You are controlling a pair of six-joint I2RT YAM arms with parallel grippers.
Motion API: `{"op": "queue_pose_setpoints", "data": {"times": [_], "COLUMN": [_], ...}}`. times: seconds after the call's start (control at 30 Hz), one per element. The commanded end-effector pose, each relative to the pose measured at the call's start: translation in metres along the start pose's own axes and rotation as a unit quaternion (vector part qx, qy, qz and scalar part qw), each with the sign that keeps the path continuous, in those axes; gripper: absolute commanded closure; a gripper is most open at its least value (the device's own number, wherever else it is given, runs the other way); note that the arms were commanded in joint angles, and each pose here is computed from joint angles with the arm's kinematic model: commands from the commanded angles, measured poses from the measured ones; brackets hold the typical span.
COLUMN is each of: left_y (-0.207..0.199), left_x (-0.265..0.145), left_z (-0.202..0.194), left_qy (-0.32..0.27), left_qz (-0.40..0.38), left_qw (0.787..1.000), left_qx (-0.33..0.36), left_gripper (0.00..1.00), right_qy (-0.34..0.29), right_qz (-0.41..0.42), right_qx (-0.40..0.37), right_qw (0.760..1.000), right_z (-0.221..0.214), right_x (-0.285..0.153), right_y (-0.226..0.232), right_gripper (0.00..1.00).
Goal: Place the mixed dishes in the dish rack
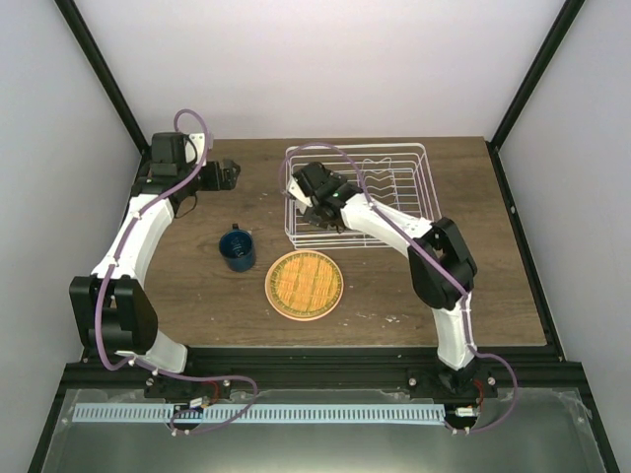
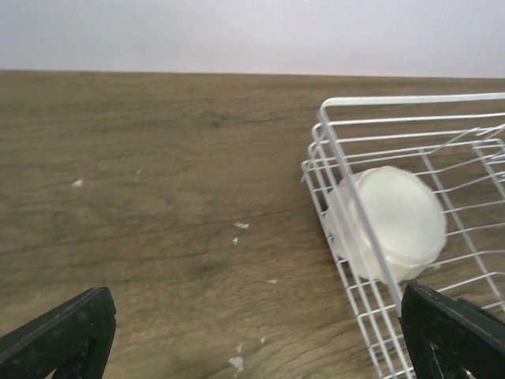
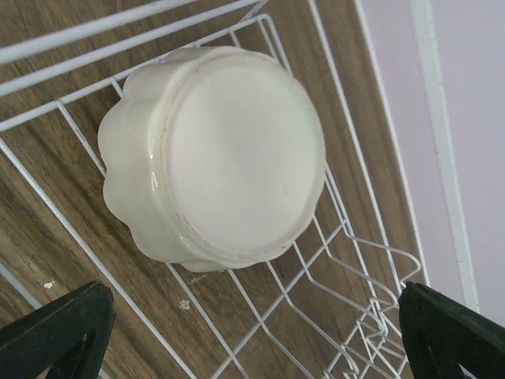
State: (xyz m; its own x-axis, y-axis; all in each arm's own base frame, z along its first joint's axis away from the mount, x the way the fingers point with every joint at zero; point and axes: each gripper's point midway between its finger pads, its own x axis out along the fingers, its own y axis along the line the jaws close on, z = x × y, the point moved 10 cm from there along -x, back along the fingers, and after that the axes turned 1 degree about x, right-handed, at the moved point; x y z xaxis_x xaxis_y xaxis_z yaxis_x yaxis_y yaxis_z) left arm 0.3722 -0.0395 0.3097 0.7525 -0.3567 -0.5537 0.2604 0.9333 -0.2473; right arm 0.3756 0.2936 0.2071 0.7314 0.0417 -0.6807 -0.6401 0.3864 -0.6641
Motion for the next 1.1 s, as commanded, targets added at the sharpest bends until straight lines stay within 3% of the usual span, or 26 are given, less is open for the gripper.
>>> {"op": "queue_pose_setpoints", "data": {"times": [0.0, 0.27, 0.57, 0.77, 1.07], "left_y": [0.006, 0.005, 0.001, -0.003, -0.013], "left_x": [-0.018, -0.054, -0.087, -0.091, -0.06], "left_z": [-0.001, -0.03, -0.101, -0.141, -0.154], "left_qy": [0.017, 0.058, 0.138, 0.174, 0.216], "left_qz": [0.075, 0.139, 0.179, 0.166, 0.159], "left_qw": [0.997, 0.987, 0.963, 0.951, 0.941], "left_qx": [-0.009, -0.053, -0.145, -0.192, -0.207], "left_gripper": [0.0, 0.0, 0.0, 0.0, 0.0], "right_qy": [-0.035, -0.088, -0.131, -0.141, -0.13], "right_qz": [-0.022, -0.017, 0.008, 0.04, 0.064], "right_qx": [0.052, 0.171, 0.299, 0.333, 0.339], "right_qw": [0.998, 0.981, 0.945, 0.932, 0.93], "right_z": [0.011, 0.008, 0.02, 0.022, 0.012], "right_x": [-0.039, -0.06, -0.071, -0.079, -0.083], "right_y": [-0.033, -0.083, -0.127, -0.127, -0.116], "right_gripper": [0.0, 0.0, 0.0, 0.0, 0.01]}}
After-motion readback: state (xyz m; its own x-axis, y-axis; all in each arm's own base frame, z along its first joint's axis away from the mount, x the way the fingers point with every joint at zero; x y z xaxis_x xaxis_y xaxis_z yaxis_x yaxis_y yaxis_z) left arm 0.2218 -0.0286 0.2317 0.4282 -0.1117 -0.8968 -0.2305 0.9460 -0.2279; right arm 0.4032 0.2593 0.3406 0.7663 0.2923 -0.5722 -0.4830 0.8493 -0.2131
